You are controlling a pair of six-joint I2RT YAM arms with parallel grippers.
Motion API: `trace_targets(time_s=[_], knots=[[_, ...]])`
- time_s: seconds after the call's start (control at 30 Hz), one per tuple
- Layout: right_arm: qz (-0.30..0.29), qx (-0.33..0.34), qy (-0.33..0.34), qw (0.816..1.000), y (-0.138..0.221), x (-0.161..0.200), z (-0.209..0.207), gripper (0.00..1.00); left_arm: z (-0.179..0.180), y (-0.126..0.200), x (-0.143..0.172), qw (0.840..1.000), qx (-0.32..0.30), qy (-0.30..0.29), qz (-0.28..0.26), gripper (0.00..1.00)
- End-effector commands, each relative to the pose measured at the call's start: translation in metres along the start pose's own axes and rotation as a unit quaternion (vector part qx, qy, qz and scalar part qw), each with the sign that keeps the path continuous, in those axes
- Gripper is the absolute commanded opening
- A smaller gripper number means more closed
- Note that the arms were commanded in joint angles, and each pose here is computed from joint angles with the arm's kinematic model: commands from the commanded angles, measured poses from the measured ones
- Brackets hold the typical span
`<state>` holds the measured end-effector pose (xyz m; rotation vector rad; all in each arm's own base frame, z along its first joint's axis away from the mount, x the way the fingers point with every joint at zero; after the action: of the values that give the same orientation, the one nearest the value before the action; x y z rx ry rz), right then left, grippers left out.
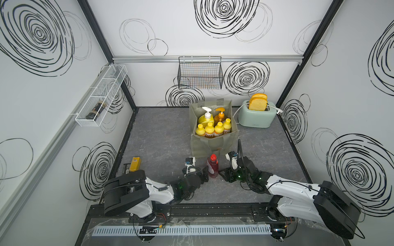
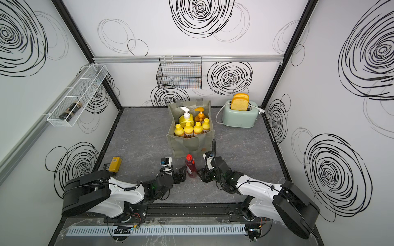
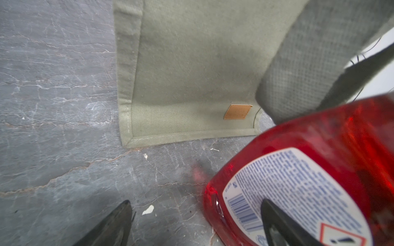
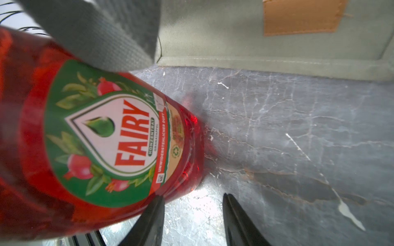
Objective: Pack dish soap into the shopping bag
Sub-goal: Adjust the bottle of dish soap at the center of the board.
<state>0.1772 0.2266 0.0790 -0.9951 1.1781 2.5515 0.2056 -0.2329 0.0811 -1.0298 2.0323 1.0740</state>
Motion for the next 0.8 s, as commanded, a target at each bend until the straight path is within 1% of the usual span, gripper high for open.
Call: trace_targets(time_s=[0.0, 0.17, 0.33, 0.43, 0.57, 0.67, 0.77], knots=[[-0.021, -0.012, -0.001, 1.0, 0.001, -0.011, 0.01, 0.5, -0.008, -0.001, -0.008, 1.0, 0.014, 0.014, -0.015, 0.96], [-0.025, -0.012, 0.009, 1.0, 0.007, -0.013, 0.014, 0.49, -0.009, 0.007, -0.008, 0.999, 0.02, 0.012, -0.023, 0.96], [-0.048, 0.006, 0.055, 0.997, 0.038, -0.023, 0.021, 0.49, -0.016, 0.031, -0.01, 0.998, 0.028, -0.006, -0.053, 0.96], [-0.083, -0.015, 0.094, 0.992, 0.063, -0.034, 0.033, 0.49, -0.022, 0.046, -0.012, 0.997, 0.038, -0.022, -0.071, 0.96], [-0.134, -0.041, 0.116, 0.983, 0.092, -0.047, 0.047, 0.51, -0.031, 0.063, -0.019, 0.994, 0.05, -0.043, -0.093, 0.96], [-0.144, -0.048, 0.132, 0.98, 0.105, -0.054, 0.054, 0.52, -0.035, 0.073, -0.024, 0.991, 0.064, -0.048, -0.105, 0.96], [-0.147, -0.058, 0.145, 0.977, 0.11, -0.062, 0.063, 0.54, -0.051, 0.096, -0.044, 0.982, 0.108, -0.054, -0.142, 0.96]])
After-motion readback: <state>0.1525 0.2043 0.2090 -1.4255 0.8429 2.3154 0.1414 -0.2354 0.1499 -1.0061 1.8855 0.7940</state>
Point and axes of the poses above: each gripper's point midway between its finger pads, its own y axis back along the fingers, its own z axis along the line the jaws close on, x = y × z, the point moved 3 cm from there along y, back along the fingers, and after that the axes turned 4 degrees about y, right-handed, at the moved point
